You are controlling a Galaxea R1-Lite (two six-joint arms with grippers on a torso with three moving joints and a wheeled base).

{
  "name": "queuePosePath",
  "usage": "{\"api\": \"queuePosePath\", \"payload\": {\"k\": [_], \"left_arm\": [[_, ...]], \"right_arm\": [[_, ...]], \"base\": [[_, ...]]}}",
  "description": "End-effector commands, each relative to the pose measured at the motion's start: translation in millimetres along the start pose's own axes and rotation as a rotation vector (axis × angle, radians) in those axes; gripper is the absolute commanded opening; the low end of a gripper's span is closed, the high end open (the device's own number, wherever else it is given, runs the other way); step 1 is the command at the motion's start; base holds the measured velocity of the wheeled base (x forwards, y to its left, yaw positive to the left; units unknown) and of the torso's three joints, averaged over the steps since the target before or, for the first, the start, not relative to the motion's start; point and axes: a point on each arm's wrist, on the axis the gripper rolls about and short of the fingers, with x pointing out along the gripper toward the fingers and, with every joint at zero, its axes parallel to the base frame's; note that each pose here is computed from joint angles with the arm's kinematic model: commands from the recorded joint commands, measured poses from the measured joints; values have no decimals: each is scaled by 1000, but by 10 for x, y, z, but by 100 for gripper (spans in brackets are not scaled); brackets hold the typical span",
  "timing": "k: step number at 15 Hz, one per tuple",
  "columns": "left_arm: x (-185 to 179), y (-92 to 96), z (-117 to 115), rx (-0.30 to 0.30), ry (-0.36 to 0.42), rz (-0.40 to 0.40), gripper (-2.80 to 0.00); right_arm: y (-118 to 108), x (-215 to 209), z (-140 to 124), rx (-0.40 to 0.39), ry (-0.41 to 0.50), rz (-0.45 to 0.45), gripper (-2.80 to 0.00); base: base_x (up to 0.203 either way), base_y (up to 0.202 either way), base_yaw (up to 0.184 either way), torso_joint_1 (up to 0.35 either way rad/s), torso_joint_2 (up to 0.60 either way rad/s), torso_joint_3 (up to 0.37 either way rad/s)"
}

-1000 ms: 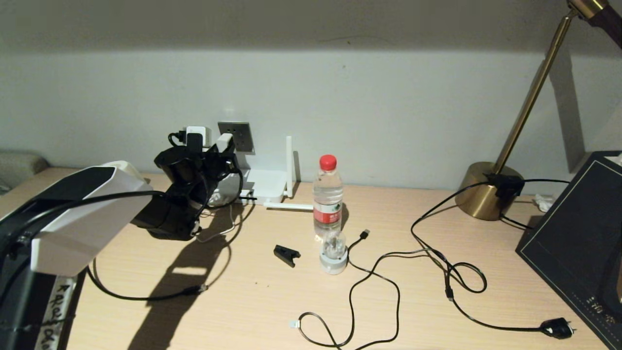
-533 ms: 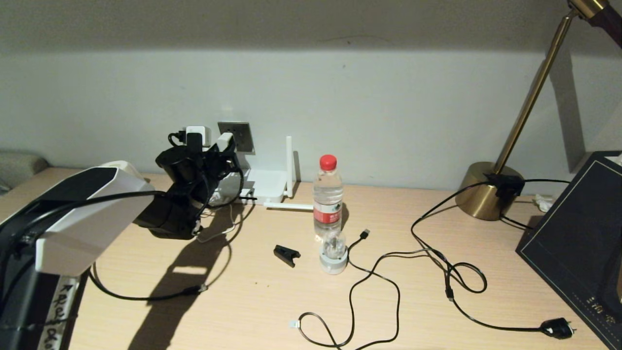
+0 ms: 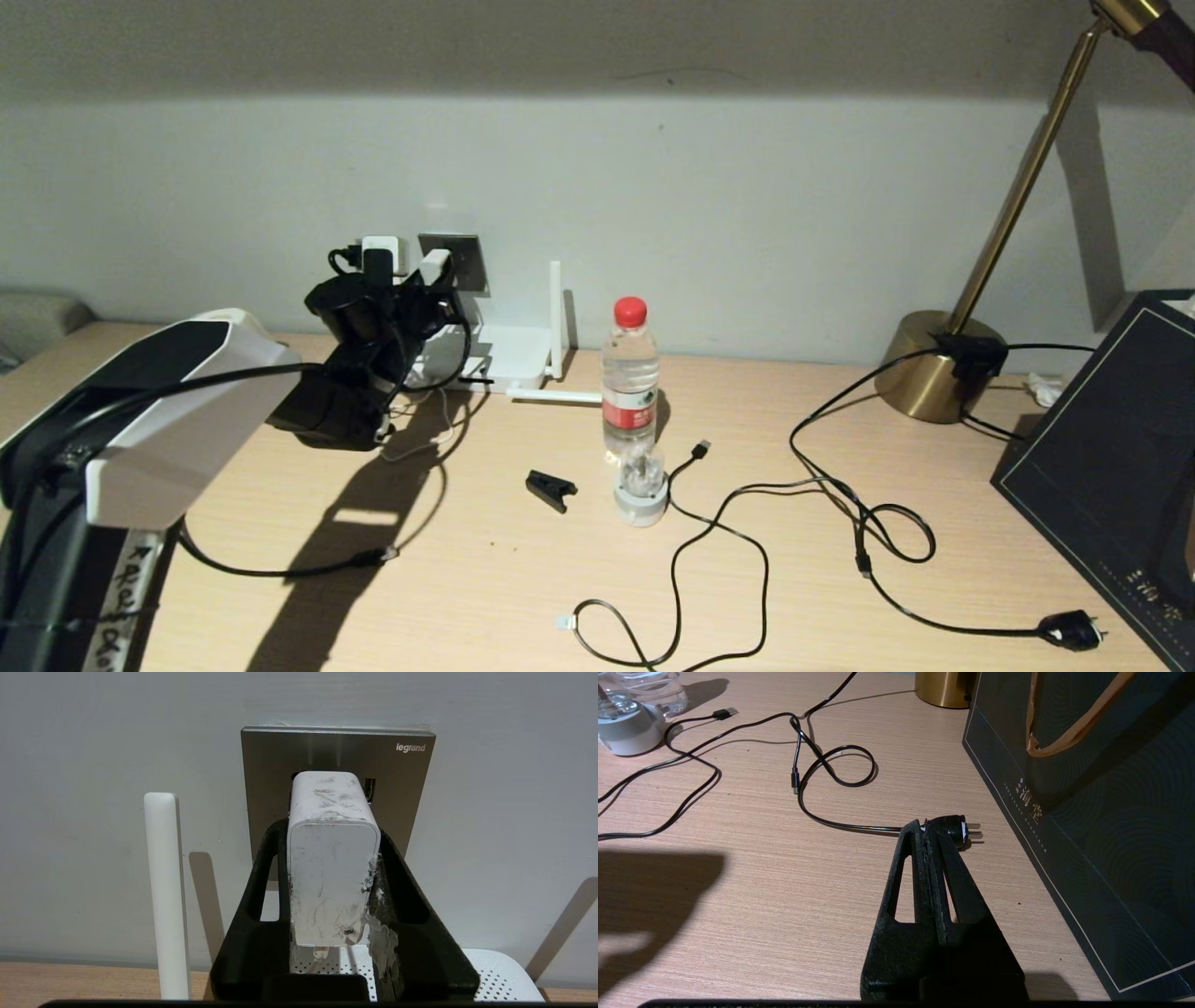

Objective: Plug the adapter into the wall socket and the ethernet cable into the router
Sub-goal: Align plug and socket

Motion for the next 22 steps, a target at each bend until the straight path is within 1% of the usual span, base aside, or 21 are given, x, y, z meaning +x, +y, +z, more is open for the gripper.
{"api": "queuePosePath", "payload": {"k": [1, 12, 17, 22], "left_arm": [[15, -2, -30, 1, 4, 0, -280], [64, 10, -54, 0, -1, 2, -280], [110, 5, -18, -21, -3, 16, -280], [117, 1, -90, -20, 16, 15, -280]], "right_arm": [[0, 0, 0, -1, 0, 0, -280], [0, 0, 0, -1, 0, 0, -280], [0, 0, 0, -1, 0, 0, -280], [0, 0, 0, -1, 1, 0, -280]], "base": [[0, 0, 0, 0, 0, 0], [0, 0, 0, 0, 0, 0], [0, 0, 0, 0, 0, 0], [0, 0, 0, 0, 0, 0]]}}
